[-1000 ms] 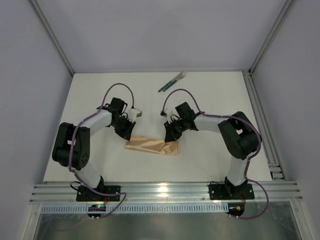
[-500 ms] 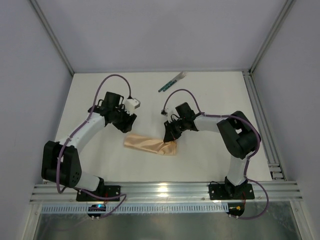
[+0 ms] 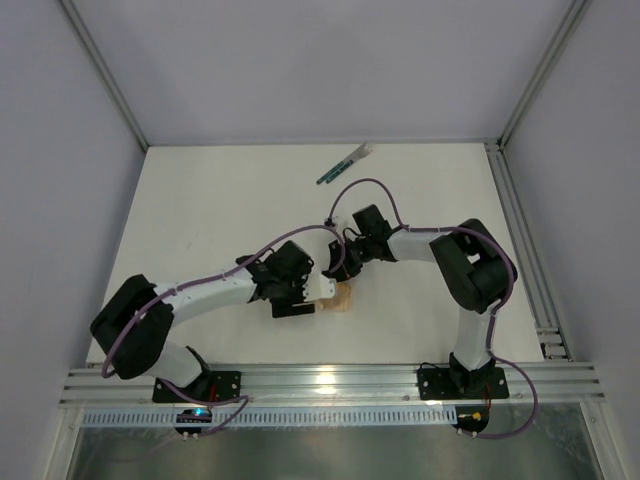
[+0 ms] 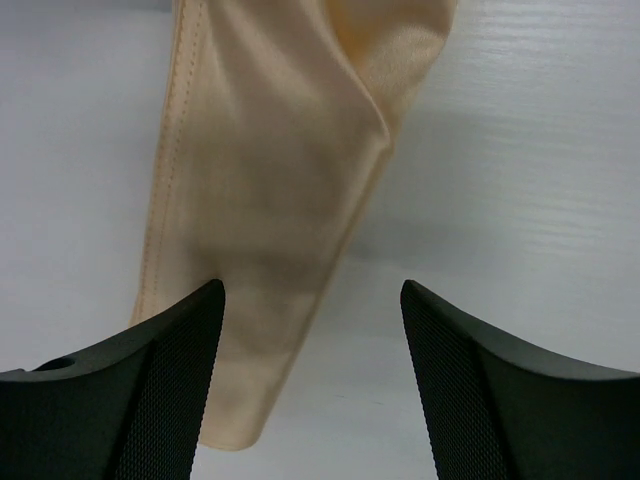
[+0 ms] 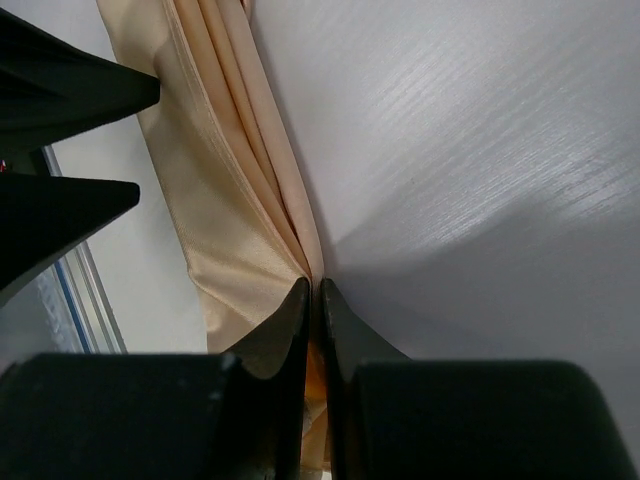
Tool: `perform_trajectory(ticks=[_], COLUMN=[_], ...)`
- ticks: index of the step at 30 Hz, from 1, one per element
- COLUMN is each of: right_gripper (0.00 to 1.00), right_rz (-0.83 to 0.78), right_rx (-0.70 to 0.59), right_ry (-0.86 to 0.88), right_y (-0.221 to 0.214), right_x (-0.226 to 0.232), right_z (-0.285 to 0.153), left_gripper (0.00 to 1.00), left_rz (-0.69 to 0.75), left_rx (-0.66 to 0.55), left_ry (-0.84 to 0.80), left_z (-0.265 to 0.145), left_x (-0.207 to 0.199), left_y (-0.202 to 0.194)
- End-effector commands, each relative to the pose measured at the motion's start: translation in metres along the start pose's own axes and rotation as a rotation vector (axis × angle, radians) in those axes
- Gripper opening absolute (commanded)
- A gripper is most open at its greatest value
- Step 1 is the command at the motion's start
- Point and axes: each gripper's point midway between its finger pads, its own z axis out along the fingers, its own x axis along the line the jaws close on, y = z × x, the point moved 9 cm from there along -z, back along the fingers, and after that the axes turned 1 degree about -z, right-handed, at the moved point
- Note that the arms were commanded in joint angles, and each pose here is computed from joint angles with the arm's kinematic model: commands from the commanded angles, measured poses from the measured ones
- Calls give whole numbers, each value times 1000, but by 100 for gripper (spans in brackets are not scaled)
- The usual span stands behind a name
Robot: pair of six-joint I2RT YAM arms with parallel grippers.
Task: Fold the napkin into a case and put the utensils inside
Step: Pick up the smaller rectangle-folded napkin from the center of the board.
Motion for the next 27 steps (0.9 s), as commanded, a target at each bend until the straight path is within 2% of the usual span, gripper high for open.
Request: perform_trajectory(ticks=[1,5,14,16,17,18,21,24,27], right_gripper=[11,11,11,11,11,11,11,12,20], right_rz=[54,45,43,43,39,38,37,30,24], right_rx=[73,66,73,74,73,74,74,69,47], right_ry=[-70,-65,-54,-52,-51,-51,-45,-38,-35], right_y=[-25,-26,-25,-25,-25,-26,-26,-24,-20], right_x=[-13,-11,-12,-12,-12,-12,-11,-9,-7], right_z=[7,5,6,6,6,6,5,4,-2], left_gripper=[73,72,61,47,47,35,21,10,0], left_rz=[155,225,261,272,272,273,267,266,261], left_rx=[-12,64,113,131,127,129,113,95,75], left_ry=[142,155,158,165,169,166,157,156,123], left_z=[7,22,40,47,48,50,50,47,38], left_x=[11,2,-2,-2,-3,-3,-4,-4,-6], left_y=[16,6,1,-1,0,-1,0,2,7])
